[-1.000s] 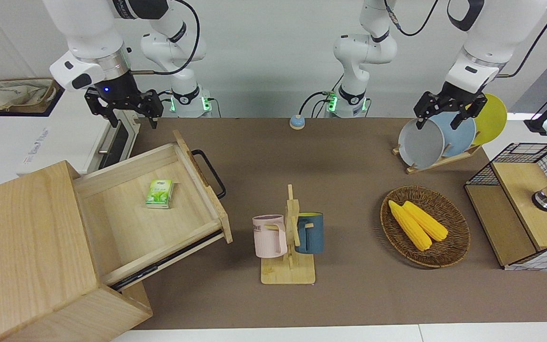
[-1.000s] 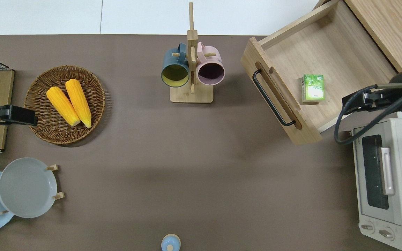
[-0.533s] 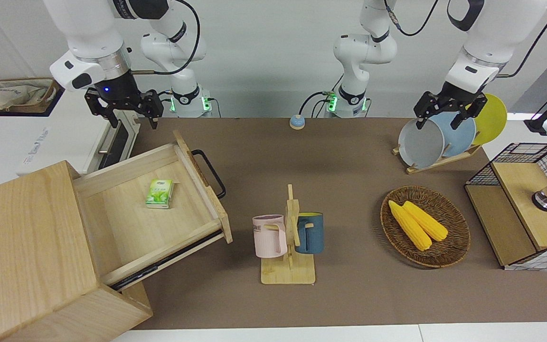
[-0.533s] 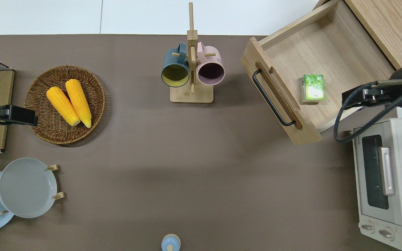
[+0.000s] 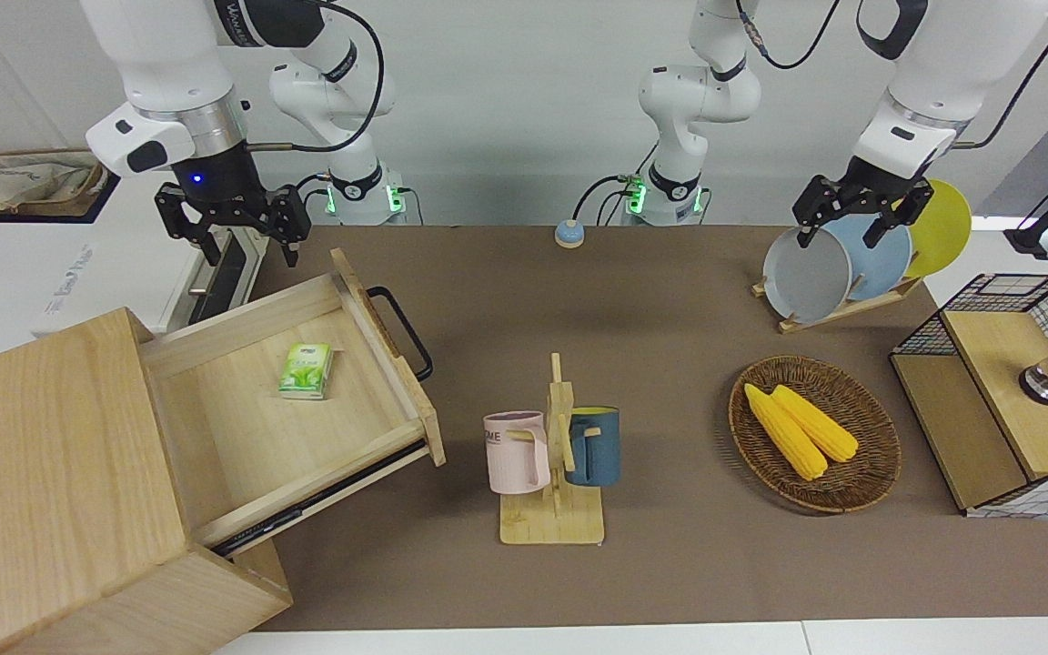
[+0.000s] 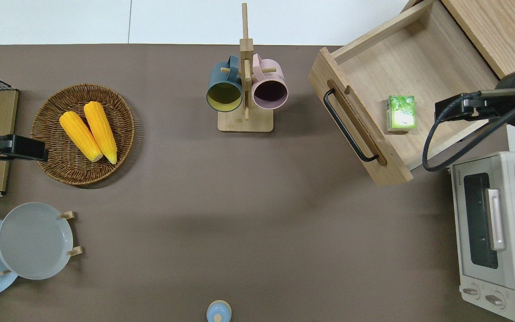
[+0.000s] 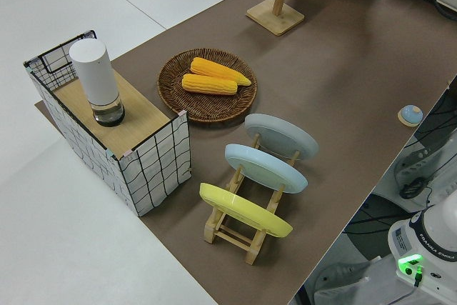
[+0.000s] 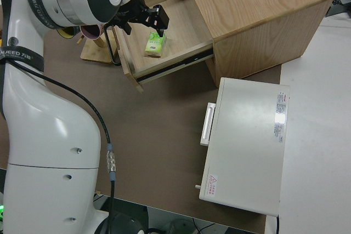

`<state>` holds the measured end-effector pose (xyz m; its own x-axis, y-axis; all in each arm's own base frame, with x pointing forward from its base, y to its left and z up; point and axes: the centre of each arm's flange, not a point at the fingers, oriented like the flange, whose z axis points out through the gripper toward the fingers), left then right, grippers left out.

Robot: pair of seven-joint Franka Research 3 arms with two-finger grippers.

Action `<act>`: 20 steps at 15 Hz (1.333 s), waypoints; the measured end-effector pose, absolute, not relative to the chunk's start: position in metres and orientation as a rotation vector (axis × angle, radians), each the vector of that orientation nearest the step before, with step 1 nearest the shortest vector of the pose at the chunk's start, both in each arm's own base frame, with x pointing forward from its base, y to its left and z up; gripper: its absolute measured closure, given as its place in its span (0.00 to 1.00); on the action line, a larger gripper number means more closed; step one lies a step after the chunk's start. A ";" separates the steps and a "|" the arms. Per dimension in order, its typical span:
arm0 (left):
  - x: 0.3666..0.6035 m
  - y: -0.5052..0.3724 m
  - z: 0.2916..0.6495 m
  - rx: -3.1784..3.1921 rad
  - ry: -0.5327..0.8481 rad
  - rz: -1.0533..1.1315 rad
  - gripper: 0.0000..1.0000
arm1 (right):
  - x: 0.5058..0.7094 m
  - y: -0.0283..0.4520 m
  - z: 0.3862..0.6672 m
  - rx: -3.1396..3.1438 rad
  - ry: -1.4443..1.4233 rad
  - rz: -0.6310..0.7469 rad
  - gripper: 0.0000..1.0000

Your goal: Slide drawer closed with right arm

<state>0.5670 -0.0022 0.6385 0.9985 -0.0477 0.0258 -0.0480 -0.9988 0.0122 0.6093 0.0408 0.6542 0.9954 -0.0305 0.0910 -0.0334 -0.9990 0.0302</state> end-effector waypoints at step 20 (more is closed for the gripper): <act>0.567 -0.002 0.639 3.128 -0.075 0.040 0.00 | 0.609 0.031 0.657 3.106 -0.076 0.150 0.01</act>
<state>0.5670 -0.0022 0.6385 0.9985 -0.0477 0.0258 -0.0480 -0.9988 0.0122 0.6093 0.0313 0.6566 0.9942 -0.0471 0.0971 -0.0501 -0.9983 0.0286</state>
